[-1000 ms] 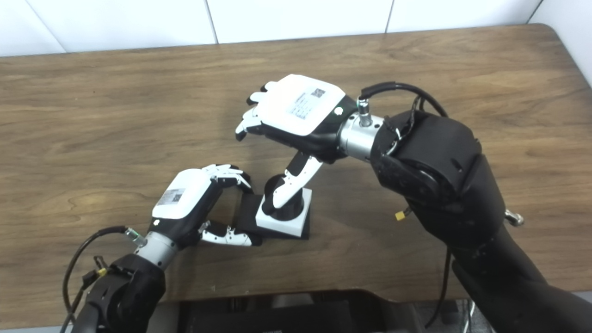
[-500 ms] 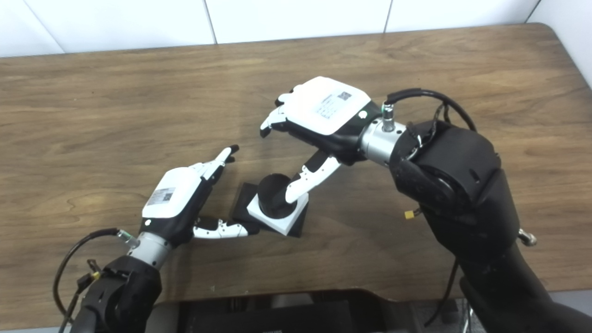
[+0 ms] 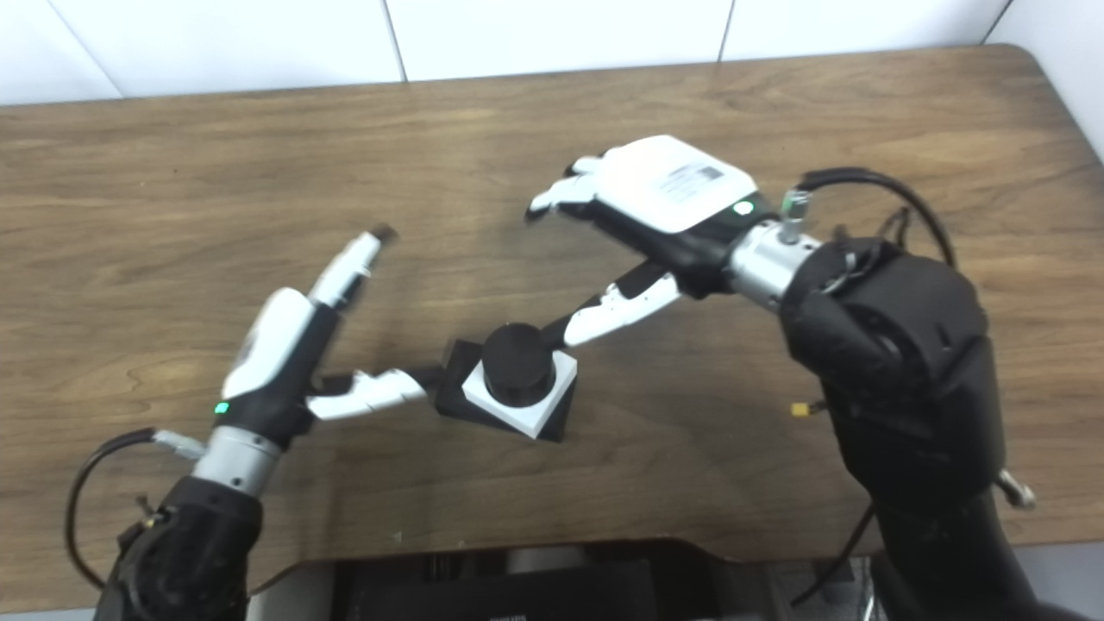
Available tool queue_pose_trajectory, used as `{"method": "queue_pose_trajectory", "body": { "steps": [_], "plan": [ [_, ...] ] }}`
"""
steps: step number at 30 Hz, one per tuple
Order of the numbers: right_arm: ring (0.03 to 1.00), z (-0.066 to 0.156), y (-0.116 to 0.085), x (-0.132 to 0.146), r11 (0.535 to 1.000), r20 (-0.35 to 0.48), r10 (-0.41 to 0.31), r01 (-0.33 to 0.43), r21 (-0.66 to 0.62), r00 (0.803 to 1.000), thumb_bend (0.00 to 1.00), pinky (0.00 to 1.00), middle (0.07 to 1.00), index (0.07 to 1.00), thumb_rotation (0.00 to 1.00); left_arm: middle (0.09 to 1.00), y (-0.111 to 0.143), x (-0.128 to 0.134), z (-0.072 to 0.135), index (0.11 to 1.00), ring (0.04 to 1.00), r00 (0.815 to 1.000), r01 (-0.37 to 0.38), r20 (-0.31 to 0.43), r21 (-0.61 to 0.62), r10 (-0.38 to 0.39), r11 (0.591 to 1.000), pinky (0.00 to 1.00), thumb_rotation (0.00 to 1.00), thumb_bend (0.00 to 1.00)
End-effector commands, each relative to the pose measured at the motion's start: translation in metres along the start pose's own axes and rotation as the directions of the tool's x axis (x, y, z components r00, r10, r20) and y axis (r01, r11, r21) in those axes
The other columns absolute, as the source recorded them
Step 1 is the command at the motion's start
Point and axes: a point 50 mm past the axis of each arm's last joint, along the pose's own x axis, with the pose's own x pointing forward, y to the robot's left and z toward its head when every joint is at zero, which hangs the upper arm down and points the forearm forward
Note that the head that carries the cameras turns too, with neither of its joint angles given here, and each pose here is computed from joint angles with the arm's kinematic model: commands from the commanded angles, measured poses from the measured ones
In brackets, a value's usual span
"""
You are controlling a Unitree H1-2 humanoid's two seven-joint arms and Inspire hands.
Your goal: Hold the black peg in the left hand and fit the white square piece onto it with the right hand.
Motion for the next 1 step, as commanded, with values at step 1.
{"method": "queue_pose_trajectory", "body": {
  "steps": [1],
  "plan": [
    [0.988, -0.0091, -0.0008, -0.0056, 0.986, -0.013, -0.082, 0.083, 0.147, 0.997, 0.69, 0.99, 0.949, 0.938, 0.81, 1.000, 0.0095, -0.0003, 0.0087, 1.000, 0.995, 0.996, -0.085, 0.027, -0.126, 0.089, 0.988, 0.93, 0.87, 1.00]
  ]
}}
